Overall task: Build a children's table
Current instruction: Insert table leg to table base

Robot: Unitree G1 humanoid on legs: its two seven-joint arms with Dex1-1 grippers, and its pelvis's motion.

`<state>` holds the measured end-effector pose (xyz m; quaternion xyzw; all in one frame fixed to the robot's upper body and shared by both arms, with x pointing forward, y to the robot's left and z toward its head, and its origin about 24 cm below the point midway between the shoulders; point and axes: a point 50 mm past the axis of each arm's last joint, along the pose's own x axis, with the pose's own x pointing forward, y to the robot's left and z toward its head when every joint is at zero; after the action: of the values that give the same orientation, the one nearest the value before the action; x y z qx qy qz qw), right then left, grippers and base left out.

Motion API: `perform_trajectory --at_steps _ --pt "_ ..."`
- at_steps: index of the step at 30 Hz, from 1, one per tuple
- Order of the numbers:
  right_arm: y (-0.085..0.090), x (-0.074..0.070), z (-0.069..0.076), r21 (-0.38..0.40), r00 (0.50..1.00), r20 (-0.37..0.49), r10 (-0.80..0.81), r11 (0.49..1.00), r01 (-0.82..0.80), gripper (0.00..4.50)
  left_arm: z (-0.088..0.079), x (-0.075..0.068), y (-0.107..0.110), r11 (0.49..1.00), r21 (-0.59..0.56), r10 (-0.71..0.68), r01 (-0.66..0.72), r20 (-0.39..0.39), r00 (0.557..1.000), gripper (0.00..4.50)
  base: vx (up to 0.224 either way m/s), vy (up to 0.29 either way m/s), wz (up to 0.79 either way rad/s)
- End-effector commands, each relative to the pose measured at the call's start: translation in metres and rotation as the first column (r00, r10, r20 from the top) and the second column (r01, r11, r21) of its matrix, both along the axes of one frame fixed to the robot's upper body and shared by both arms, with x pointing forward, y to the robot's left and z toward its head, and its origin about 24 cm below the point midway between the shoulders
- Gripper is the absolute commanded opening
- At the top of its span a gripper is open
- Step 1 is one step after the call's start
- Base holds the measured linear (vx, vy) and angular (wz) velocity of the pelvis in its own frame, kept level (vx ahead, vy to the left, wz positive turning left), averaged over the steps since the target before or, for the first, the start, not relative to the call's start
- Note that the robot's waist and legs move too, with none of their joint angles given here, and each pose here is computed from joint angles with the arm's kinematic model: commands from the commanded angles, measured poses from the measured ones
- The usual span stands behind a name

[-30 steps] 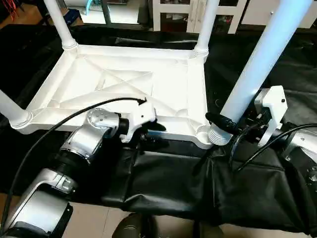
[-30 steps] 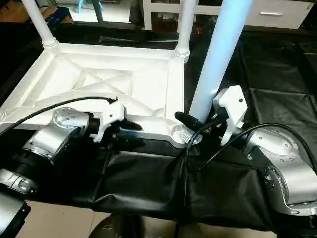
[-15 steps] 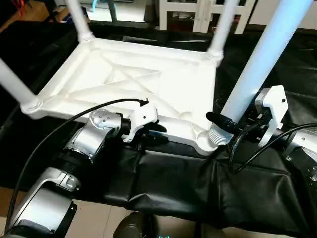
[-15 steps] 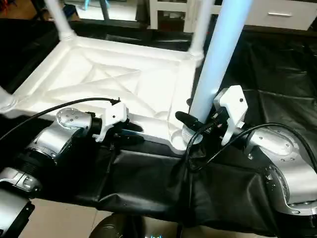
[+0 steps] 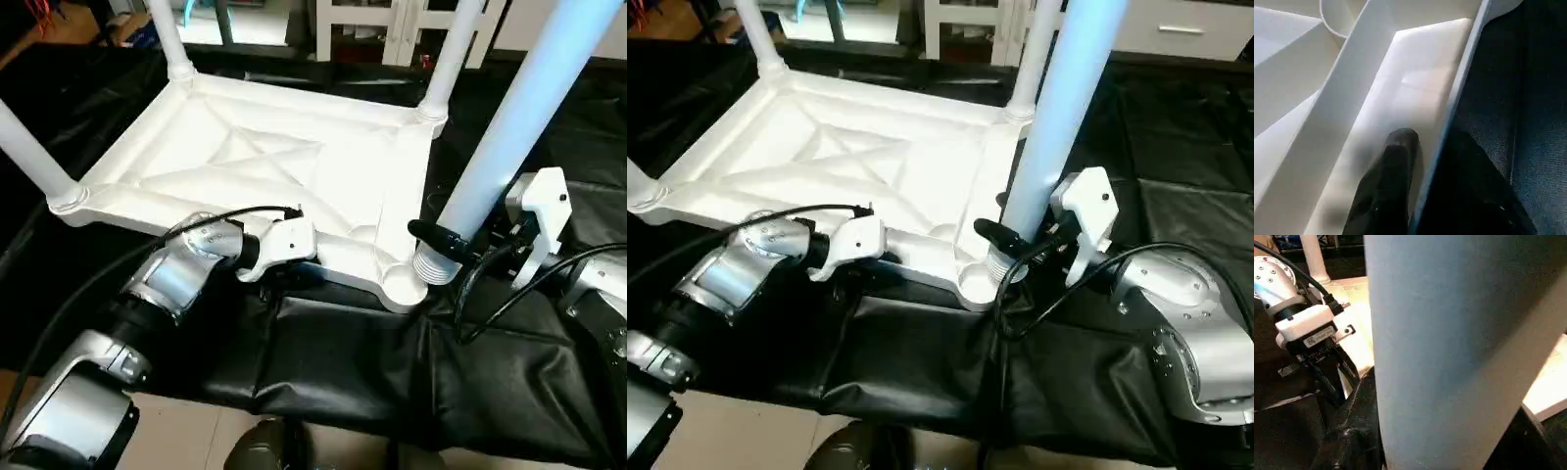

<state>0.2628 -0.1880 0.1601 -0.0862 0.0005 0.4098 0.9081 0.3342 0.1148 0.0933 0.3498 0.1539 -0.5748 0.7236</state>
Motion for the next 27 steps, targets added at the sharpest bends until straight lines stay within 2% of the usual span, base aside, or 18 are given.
perform_trajectory --at_steps 1,5,6,7,12,15,18,21,22,23,25,27 --pt "0.003 -0.001 0.003 -0.009 1.0 0.021 0.019 1.0 -0.018 1.86 -0.025 -0.004 0.015 0.982 0.089 0.173 -0.167 -0.061 0.983 0.91 0.0 0.0 0.0" --pt "0.004 -0.001 0.002 -0.011 1.0 0.02 0.023 1.0 -0.023 1.86 -0.021 -0.001 0.013 0.946 0.047 0.324 -0.322 -0.062 0.944 0.87 0.0 0.0 0.0" --pt "0.004 -0.001 0.002 -0.011 1.0 0.02 0.023 1.0 -0.023 1.86 -0.021 -0.001 0.013 0.946 0.047 0.324 -0.322 -0.062 0.944 0.87 0.0 0.0 0.0" --pt "0.004 -0.001 0.002 -0.012 0.999 0.021 0.026 1.0 -0.026 1.86 -0.02 0.0 0.014 0.919 0.032 0.394 -0.393 -0.07 0.916 0.87 0.0 0.0 0.0" --pt "0.005 -0.001 0.002 -0.012 0.999 0.021 0.031 0.999 -0.03 1.86 -0.019 -0.003 0.018 0.888 0.034 0.459 -0.458 -0.096 0.883 0.85 0.0 0.0 0.0" --pt "0.006 0.0 0.001 -0.012 0.999 0.019 0.033 0.999 -0.032 1.86 -0.019 -0.008 0.017 0.9 0.027 0.436 -0.436 -0.11 0.893 0.84 0.0 0.0 0.0" --pt "0.006 0.0 0.001 -0.013 0.999 0.017 0.035 0.999 -0.034 1.86 -0.022 -0.02 0.016 0.932 0.034 0.363 -0.362 -0.123 0.924 0.84 0.0 0.0 0.0" --pt "0.004 0.001 0.002 -0.017 0.999 0.02 0.032 0.999 -0.032 1.86 -0.02 -0.024 0.012 0.951 0.004 0.309 -0.31 -0.107 0.945 0.83 0.0 0.0 0.0" --pt "0.003 0.001 0.003 -0.019 0.999 0.021 0.03 0.999 -0.03 1.86 -0.018 -0.024 0.012 0.947 -0.012 0.316 -0.32 -0.113 0.942 1.37 0.0 0.0 0.0" --pt "0.003 0.001 0.003 -0.019 0.999 0.022 0.03 0.999 -0.03 1.86 -0.018 -0.023 0.012 0.947 -0.014 0.317 -0.321 -0.112 0.942 1.51 0.0 0.0 0.0" --pt "0.002 0.002 0.004 -0.024 0.999 0.024 0.027 0.999 -0.027 1.86 -0.014 -0.024 0.011 0.949 -0.027 0.308 -0.313 -0.12 0.944 1.51 0.0 0.0 0.0" --pt "0.001 0.002 0.004 -0.028 0.999 0.025 0.026 0.999 -0.026 1.86 -0.009 -0.025 0.008 0.952 -0.044 0.296 -0.302 -0.104 0.95 1.85 0.0 0.0 0.0"
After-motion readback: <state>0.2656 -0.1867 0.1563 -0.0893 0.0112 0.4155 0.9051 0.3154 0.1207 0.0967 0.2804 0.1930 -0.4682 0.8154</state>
